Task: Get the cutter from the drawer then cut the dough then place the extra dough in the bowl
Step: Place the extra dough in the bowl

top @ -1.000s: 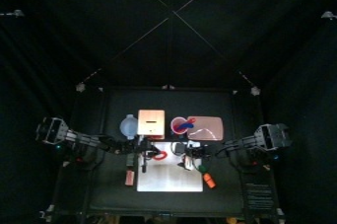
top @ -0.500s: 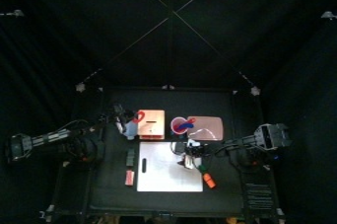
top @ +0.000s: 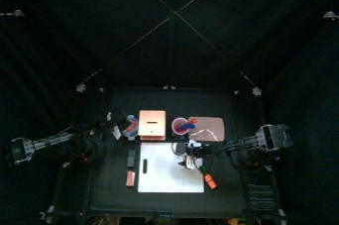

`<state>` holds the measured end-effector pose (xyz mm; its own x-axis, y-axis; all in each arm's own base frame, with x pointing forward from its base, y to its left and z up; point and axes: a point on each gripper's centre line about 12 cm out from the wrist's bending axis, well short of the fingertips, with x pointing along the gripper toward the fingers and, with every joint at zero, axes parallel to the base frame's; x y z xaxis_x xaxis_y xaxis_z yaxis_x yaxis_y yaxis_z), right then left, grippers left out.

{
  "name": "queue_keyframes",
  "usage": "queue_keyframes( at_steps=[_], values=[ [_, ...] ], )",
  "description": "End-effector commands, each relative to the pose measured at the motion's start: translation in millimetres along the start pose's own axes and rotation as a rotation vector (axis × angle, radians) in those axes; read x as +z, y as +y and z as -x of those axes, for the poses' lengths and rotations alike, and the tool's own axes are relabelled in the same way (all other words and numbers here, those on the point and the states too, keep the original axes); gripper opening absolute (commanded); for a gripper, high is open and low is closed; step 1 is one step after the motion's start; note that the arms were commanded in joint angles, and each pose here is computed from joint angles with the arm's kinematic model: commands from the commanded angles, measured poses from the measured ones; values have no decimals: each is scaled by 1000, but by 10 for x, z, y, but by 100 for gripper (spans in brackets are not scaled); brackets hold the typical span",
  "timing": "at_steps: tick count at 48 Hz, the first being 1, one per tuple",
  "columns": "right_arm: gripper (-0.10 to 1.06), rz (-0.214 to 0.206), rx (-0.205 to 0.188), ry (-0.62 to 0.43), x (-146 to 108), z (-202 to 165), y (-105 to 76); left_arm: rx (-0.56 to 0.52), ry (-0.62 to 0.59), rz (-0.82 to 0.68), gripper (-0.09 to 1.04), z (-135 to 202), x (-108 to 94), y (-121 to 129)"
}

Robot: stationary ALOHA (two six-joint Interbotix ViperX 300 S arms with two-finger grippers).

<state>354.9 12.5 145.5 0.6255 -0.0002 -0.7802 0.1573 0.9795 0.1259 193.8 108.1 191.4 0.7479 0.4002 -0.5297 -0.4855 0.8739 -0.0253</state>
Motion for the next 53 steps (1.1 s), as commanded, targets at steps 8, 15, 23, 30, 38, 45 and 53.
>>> queue_keyframes(
  at_steps=[8, 15, 23, 30, 38, 45, 53],
  values=[
    [102, -8, 9, -37, 117, 46, 17, 0, -35, 138, 89, 15, 57, 1],
    [102, 1, 9, -45, 145, 55, 22, 4, -44, 238, 89, 12, 21, 0],
    [102, 61, 34, -222, 454, 157, -8, -82, -105, 33, 88, 28, 62, -283],
    [102, 128, 66, -489, 737, 367, -173, -187, -316, -240, 88, 136, 110, -652],
    [102, 139, 95, -752, 768, 608, -471, -252, -545, -292, 88, 309, 159, -860],
    [102, 163, 119, -853, 665, 687, -588, -256, -555, -289, 88, 319, 162, -871],
    [102, 164, 122, -861, 645, 680, -605, -251, -534, -279, 88, 292, 126, -861]
  ],
)
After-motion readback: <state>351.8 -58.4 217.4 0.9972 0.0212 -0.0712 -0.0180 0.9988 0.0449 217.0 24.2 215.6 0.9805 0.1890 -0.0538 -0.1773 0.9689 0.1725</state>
